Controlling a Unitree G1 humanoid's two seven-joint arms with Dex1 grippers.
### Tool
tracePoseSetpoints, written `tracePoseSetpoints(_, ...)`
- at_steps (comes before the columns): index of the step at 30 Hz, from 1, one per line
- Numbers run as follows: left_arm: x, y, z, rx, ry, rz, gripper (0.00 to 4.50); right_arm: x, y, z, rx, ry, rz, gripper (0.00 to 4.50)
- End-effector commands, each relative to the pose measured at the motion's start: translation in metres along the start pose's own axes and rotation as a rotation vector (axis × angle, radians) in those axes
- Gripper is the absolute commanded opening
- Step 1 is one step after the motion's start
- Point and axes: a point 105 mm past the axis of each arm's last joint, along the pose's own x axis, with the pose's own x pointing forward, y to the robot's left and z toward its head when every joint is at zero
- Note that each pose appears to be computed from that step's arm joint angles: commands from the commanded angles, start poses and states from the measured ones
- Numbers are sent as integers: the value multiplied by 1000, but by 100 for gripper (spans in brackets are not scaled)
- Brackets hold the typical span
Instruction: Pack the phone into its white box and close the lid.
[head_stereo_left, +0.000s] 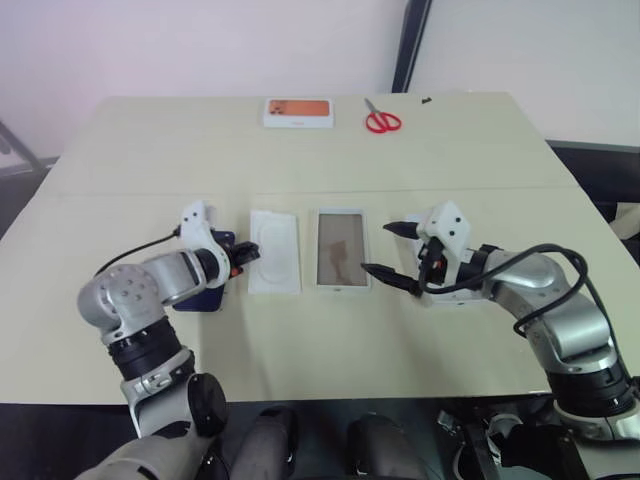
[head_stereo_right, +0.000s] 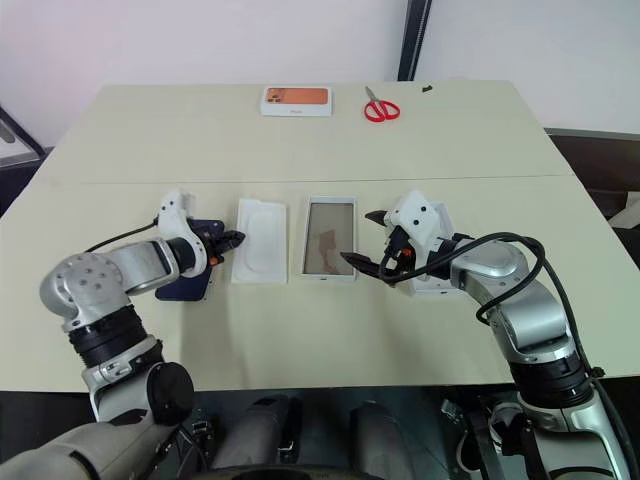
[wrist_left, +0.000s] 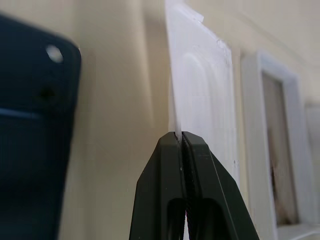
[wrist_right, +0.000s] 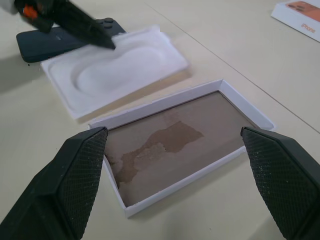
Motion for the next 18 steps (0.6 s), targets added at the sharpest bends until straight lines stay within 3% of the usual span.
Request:
tracePoseSetpoints(1, -7, -11, 25, -26, -64, -87, 4, -2, 1, 14, -48, -27, 13, 450)
tracePoseSetpoints(5, 4, -39, 27, -16, -16, -204, 4, -2, -2, 15, -54, -27, 11, 450)
tracePoseSetpoints(10, 33, -85, -1, 57, 135, -282, 4, -4, -5, 14, -55, -23, -4, 450)
tracePoseSetpoints(18, 57, -102, -26, 131, 208, -224, 4, -9, -6, 13, -55, -16, -32, 450)
